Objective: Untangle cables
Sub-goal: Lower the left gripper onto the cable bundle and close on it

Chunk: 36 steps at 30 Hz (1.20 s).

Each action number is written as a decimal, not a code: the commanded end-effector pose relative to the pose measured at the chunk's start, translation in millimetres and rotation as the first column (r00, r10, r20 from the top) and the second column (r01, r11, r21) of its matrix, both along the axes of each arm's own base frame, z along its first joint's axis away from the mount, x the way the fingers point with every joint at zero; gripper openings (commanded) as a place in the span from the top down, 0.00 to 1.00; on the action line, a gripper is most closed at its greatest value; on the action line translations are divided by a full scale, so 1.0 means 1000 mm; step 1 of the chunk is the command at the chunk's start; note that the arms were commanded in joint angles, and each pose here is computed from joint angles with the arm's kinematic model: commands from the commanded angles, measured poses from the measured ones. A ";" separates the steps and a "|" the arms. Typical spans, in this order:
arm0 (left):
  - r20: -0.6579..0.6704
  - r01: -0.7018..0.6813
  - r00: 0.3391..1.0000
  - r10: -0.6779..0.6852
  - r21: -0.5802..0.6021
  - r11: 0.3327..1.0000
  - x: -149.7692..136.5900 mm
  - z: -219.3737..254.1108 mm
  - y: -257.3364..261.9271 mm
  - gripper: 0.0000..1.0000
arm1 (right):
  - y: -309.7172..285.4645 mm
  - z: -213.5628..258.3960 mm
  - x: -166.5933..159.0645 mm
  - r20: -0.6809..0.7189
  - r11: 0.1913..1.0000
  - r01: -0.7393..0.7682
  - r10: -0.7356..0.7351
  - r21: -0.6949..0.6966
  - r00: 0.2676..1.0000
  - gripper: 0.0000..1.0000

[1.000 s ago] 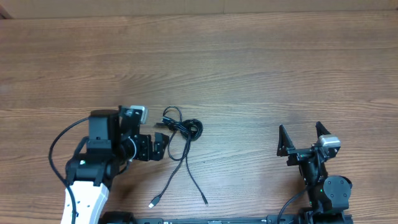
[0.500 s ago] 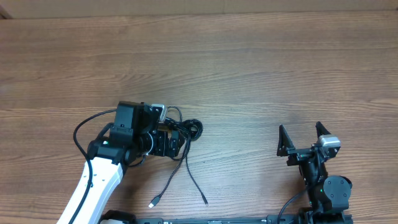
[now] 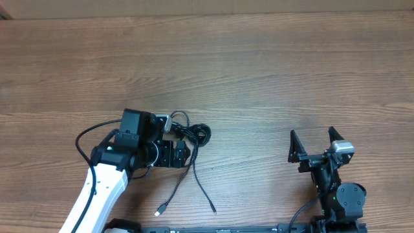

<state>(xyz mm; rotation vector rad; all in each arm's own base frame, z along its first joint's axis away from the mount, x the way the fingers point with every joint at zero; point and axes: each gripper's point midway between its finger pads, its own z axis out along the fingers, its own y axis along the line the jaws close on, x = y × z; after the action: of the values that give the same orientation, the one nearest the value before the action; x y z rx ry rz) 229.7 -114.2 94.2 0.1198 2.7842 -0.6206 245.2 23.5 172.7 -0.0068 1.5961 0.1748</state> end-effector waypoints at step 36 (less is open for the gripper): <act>0.237 0.198 0.934 -0.267 0.278 0.940 0.090 -0.056 -0.023 0.72 | 0.000 -0.002 0.000 0.004 1.000 -0.003 0.003 -0.004 1.000 0.00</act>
<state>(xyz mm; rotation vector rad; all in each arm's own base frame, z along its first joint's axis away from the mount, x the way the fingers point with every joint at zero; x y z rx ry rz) 311.6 -131.2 31.4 0.5331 2.6212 -0.2645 245.3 23.5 172.8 -0.0068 1.5957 0.1742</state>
